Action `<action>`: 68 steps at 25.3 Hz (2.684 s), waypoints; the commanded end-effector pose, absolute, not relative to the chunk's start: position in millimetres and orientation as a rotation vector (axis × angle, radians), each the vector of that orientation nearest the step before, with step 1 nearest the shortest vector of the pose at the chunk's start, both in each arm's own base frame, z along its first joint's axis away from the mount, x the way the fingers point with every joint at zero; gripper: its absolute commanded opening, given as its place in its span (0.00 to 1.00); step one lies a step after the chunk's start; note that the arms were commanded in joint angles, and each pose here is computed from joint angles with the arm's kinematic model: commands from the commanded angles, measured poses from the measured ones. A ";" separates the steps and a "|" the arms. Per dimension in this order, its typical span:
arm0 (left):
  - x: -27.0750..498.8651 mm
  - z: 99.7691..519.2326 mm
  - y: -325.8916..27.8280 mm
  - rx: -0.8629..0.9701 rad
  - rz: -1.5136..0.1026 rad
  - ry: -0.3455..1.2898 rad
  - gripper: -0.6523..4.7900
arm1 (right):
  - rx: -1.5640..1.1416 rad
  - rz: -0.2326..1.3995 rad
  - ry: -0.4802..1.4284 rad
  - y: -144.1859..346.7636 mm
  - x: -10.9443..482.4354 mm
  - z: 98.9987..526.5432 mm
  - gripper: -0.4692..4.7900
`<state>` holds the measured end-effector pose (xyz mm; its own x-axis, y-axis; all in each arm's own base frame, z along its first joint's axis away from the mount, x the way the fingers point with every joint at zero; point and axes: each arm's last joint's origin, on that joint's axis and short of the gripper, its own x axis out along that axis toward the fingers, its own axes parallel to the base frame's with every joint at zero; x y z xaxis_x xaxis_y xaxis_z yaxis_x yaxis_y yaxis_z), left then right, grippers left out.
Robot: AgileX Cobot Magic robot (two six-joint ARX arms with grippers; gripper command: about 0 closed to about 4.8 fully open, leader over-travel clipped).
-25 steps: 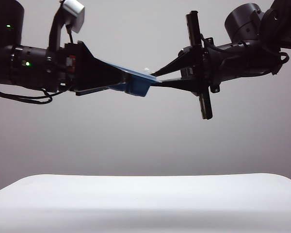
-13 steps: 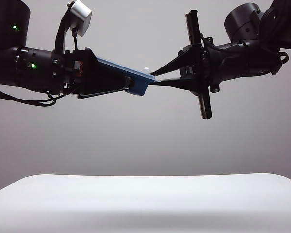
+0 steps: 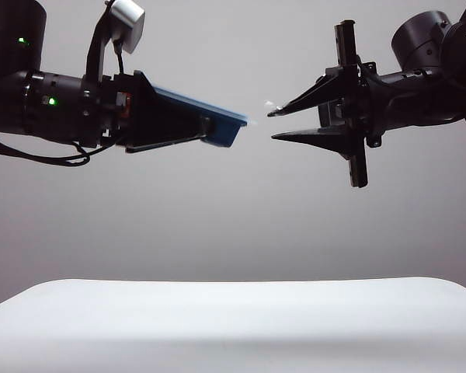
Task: Pick up the ice cube tray, remove its lid, and then place both the tray and the lid back on the table.
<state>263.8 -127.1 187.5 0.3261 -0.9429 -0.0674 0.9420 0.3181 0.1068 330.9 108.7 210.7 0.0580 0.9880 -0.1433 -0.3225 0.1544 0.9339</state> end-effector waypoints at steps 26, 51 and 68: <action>264.4 185.8 -128.2 0.133 -1.196 0.027 0.44 | 0.851 1.279 1.057 139.1 320.5 214.6 0.07; 263.2 184.6 -128.2 0.124 -1.223 0.044 0.44 | 0.821 1.336 0.978 127.7 339.3 247.4 0.30; 260.9 183.9 -131.7 0.120 -1.261 0.047 0.46 | 0.793 1.314 0.977 152.2 332.2 246.7 0.08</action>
<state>261.4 -130.7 180.7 0.3155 -0.9416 -0.1181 0.9489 0.3119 0.0483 331.5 152.2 244.2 -0.0214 0.9911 -0.1315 -0.3862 0.1131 0.9155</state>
